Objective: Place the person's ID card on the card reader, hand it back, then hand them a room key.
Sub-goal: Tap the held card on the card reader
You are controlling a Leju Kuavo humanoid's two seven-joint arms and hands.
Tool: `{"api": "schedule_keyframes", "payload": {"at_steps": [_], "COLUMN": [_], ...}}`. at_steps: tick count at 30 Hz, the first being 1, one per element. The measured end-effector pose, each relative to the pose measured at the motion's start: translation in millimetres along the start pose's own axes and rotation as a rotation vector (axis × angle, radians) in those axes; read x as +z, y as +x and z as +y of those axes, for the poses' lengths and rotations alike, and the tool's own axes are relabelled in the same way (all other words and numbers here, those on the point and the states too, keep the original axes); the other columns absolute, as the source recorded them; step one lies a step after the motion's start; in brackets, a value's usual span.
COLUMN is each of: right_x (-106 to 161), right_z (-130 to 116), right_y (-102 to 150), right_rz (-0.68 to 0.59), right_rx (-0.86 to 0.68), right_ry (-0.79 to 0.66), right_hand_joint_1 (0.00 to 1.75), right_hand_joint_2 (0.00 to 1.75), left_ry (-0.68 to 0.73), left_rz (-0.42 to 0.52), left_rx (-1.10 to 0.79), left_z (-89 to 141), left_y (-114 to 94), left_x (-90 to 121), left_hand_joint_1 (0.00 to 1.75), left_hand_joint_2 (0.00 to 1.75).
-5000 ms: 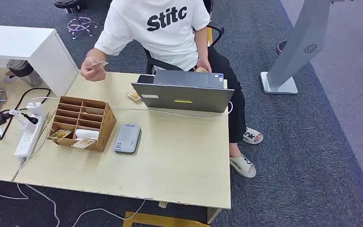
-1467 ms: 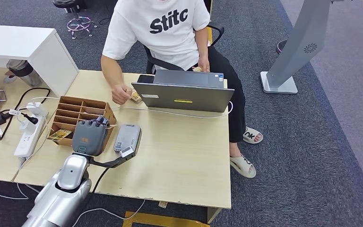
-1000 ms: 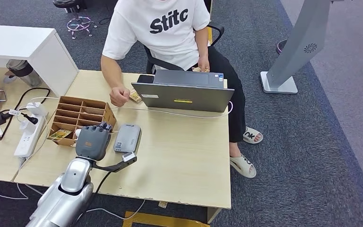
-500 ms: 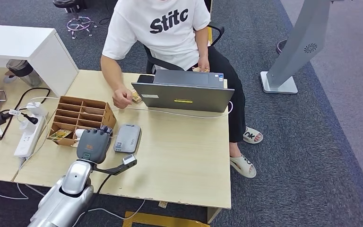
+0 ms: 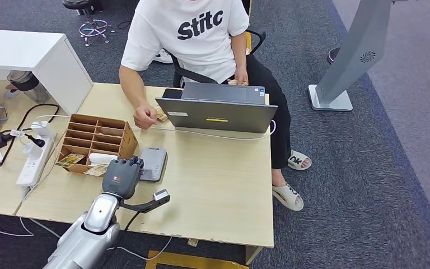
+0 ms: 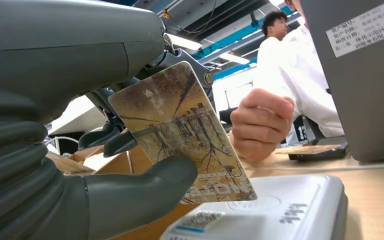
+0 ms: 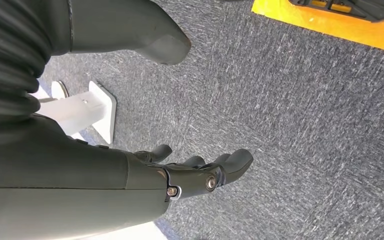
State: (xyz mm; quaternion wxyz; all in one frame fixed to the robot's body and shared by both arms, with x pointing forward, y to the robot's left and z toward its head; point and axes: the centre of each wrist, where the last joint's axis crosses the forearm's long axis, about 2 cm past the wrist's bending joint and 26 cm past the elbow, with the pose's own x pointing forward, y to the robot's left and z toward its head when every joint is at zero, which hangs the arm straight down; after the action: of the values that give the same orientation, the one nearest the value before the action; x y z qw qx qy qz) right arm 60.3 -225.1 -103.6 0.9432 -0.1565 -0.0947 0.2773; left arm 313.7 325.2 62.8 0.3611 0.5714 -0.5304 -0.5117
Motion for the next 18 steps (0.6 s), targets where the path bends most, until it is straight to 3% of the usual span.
{"api": "schedule_keyframes", "payload": {"at_steps": [18], "right_x": [0.5], "right_z": [0.8], "right_y": [1.9], "right_rz": [-0.008], "right_rx": [0.013], "right_ry": [0.003], "right_hand_joint_1": [0.0], "right_hand_joint_2": [1.75], "left_ry": [-0.032], "left_rz": [-0.021], "left_rx": [0.005], "left_z": [-6.1], "left_y": [9.2], "left_x": [-2.0], "left_hand_joint_1": [1.75], "left_hand_joint_2": [1.75]}}
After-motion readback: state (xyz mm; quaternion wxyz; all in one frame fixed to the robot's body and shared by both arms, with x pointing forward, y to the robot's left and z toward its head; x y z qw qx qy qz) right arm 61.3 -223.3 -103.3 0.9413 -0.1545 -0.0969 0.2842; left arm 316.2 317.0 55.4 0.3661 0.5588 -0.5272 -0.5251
